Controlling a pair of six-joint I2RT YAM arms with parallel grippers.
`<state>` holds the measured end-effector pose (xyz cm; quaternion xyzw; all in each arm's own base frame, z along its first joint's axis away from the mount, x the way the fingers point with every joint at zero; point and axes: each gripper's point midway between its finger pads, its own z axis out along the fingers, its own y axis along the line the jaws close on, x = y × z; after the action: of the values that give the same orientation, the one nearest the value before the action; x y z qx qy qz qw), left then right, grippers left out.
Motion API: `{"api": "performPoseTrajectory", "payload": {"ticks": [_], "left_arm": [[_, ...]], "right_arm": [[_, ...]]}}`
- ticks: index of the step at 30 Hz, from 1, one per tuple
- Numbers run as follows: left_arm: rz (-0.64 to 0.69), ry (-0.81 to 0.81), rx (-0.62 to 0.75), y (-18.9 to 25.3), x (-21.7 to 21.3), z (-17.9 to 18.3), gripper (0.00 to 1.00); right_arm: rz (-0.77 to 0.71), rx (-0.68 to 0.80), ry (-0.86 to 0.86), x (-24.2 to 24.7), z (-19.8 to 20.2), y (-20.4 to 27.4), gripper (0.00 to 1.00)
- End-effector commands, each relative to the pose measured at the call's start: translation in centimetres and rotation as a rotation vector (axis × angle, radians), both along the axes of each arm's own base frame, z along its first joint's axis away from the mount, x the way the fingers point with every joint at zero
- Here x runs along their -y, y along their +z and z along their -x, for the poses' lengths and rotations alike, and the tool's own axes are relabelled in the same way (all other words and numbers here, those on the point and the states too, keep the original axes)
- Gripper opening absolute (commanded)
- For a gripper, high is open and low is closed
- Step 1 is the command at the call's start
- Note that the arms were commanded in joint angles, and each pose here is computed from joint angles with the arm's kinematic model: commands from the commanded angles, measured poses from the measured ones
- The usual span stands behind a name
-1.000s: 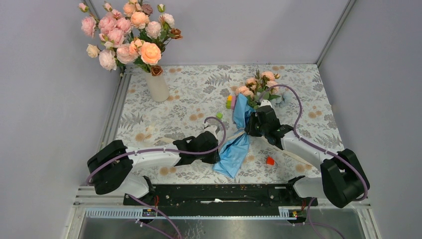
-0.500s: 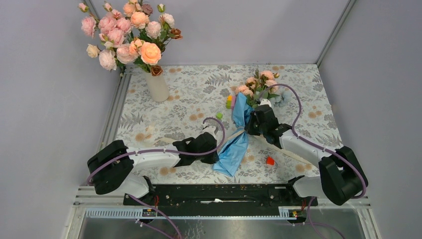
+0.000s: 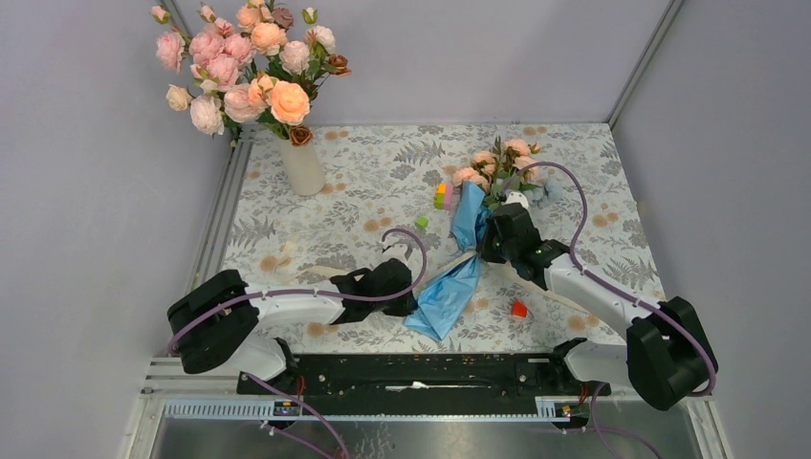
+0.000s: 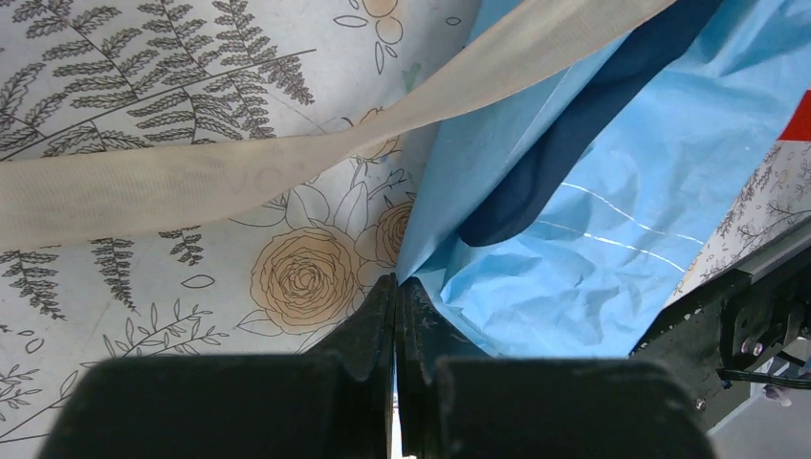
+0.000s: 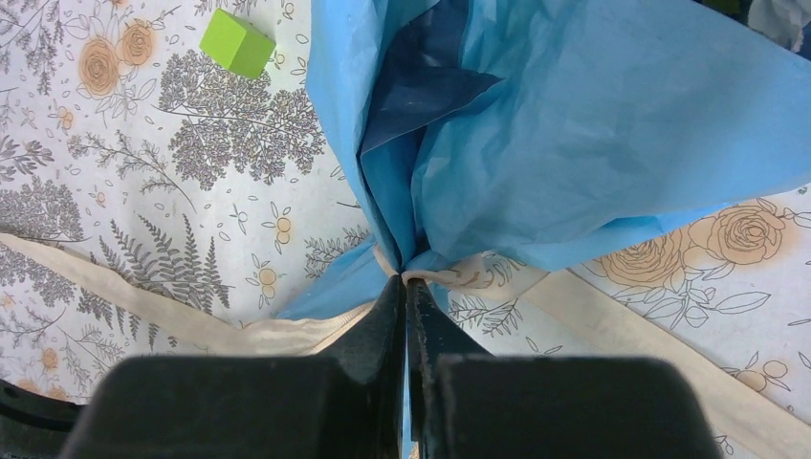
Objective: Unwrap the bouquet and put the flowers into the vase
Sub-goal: Untie the ribbon from the wrapping paper.
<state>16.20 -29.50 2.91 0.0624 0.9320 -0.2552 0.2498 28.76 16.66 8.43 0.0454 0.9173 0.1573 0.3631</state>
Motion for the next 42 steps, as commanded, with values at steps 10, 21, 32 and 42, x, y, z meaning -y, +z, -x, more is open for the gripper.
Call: {"api": "performPoseTrajectory", "payload": {"ticks": [10, 21, 32, 42], "left_arm": [[-0.089, 0.047, -0.012, -1.1, -2.3, 0.4, 0.00], [-0.076, 0.042, 0.001, -0.4, -1.9, 0.1, 0.00], [-0.077, 0.040, 0.004, -0.3, -1.8, 0.1, 0.00], [-0.072, 0.039, 0.011, 0.2, -1.6, -0.1, 0.00]], "right_arm": [[-0.054, 0.082, -0.042, 1.8, -1.4, 4.0, 0.00], [-0.073, 0.035, -0.040, 3.1, -0.2, 2.2, 0.01], [-0.145, 0.040, -0.054, 4.3, 0.4, 3.5, 0.05], [-0.140, 0.017, -0.033, 4.8, 1.5, 3.4, 0.15]]}}
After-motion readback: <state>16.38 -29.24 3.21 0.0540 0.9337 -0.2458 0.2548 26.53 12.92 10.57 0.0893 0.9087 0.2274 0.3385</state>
